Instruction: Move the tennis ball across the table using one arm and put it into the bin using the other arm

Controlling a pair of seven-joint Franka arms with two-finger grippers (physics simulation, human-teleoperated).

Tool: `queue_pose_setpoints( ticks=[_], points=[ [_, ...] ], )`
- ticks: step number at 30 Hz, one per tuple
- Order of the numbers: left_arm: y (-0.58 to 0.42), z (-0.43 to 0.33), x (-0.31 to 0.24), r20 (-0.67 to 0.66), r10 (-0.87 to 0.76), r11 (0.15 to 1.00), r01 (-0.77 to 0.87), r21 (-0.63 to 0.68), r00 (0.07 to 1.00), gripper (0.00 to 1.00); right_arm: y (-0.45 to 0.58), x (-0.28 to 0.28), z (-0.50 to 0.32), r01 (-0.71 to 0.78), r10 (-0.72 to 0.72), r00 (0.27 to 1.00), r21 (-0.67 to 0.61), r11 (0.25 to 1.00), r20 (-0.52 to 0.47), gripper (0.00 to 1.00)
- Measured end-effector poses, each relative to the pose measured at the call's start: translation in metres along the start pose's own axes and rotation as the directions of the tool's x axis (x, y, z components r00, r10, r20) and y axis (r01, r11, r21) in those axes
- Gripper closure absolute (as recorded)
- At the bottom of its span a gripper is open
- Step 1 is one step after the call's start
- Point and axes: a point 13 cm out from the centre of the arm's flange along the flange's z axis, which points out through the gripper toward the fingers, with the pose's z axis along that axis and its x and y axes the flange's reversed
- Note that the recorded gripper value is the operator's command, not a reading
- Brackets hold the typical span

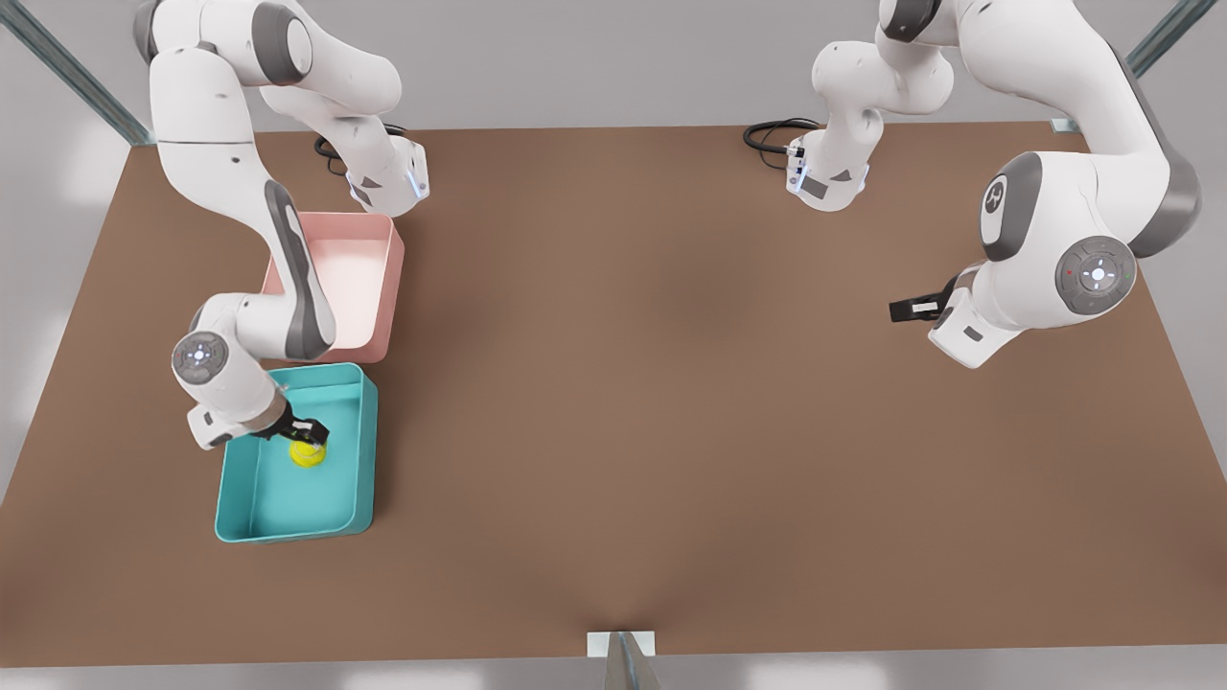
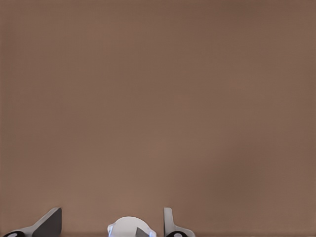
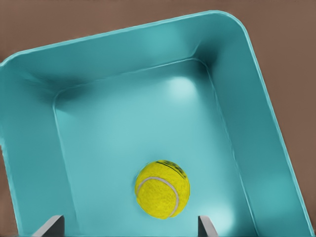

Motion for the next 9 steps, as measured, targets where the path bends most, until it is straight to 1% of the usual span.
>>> queue_pose_setpoints(
  ticks=[1, 2, 3, 5, 7, 9],
  points=[
    [0.000, 0.000, 0.000, 0.000, -0.001, 1.000, 0.001, 0.000, 1.000, 0.00, 0.012, -0.017, -0.030, 0.017, -0.017, 1.000, -0.013, 1.000, 0.012, 0.00],
    [0.000, 0.000, 0.000, 0.000, -0.001, 1.000, 0.001, -0.001, 1.000, 0.00, 0.027, -0.034, -0.079, 0.041, -0.040, 0.999, -0.022, 0.999, 0.036, 0.00],
    [-0.001, 0.000, 0.000, 0.000, -0.002, 1.000, 0.002, -0.001, 1.000, 0.00, 0.037, -0.040, -0.134, 0.063, -0.061, 0.996, -0.026, 0.998, 0.061, 0.00],
    [-0.001, 0.000, 0.000, 0.001, -0.003, 1.000, 0.003, -0.002, 1.000, 0.00, 0.032, -0.025, -0.229, 0.077, -0.074, 0.993, -0.021, 0.997, 0.091, 0.00],
    [0.000, -0.001, 0.000, 0.002, -0.005, 1.000, 0.005, -0.002, 1.000, 0.00, 0.020, -0.002, -0.284, 0.075, -0.074, 0.995, -0.013, 0.997, 0.069, 0.00],
    [0.000, -0.001, 0.000, 0.003, -0.007, 1.000, 0.007, -0.003, 1.000, 0.00, 0.013, 0.012, -0.302, 0.076, -0.076, 0.997, -0.002, 0.997, 0.013, 0.00]
  ],
)
